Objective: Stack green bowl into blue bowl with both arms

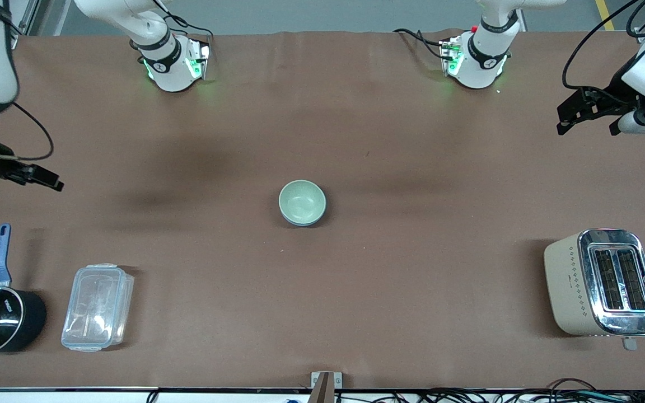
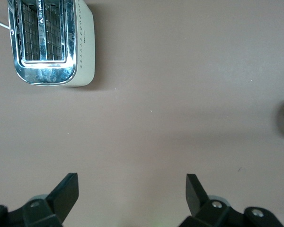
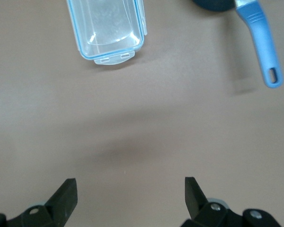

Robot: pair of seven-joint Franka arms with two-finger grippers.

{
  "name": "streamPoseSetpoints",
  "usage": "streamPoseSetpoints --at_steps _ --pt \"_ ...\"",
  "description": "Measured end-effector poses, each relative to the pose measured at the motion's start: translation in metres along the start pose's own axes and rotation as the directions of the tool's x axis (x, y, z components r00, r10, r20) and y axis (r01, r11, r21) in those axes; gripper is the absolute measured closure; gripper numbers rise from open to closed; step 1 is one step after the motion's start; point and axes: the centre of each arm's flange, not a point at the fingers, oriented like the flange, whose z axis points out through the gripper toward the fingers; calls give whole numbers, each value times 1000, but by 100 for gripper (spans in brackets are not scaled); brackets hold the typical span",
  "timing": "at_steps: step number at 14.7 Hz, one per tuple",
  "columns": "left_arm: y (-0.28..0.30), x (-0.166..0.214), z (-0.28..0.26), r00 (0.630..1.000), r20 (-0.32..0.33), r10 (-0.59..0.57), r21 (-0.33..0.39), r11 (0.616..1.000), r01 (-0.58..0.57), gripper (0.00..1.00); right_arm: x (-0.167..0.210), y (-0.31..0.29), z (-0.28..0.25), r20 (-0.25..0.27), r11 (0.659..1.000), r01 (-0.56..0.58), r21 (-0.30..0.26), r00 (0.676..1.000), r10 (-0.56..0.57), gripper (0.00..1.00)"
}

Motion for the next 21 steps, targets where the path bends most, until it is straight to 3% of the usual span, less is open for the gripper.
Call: streamPoseSetpoints --at_steps 3,7,15,21 --pt "0 0 -1 1000 -2 0 0 1000 0 0 -3 10 -71 -26 1000 5 4 1000 -5 0" --pt "-2 0 -6 1000 -13 -4 -1 1000 4 0 -6 6 -125 -57 998 42 -45 997 -44 0" --pt "-2 0 -6 1000 -11 -4 -1 1000 4 0 -16 -26 -133 6 993 97 -61 995 -97 0" --pt "-2 0 -6 1000 -8 -4 -1 1000 4 0 -20 -30 -143 -1 993 105 -61 994 -105 0"
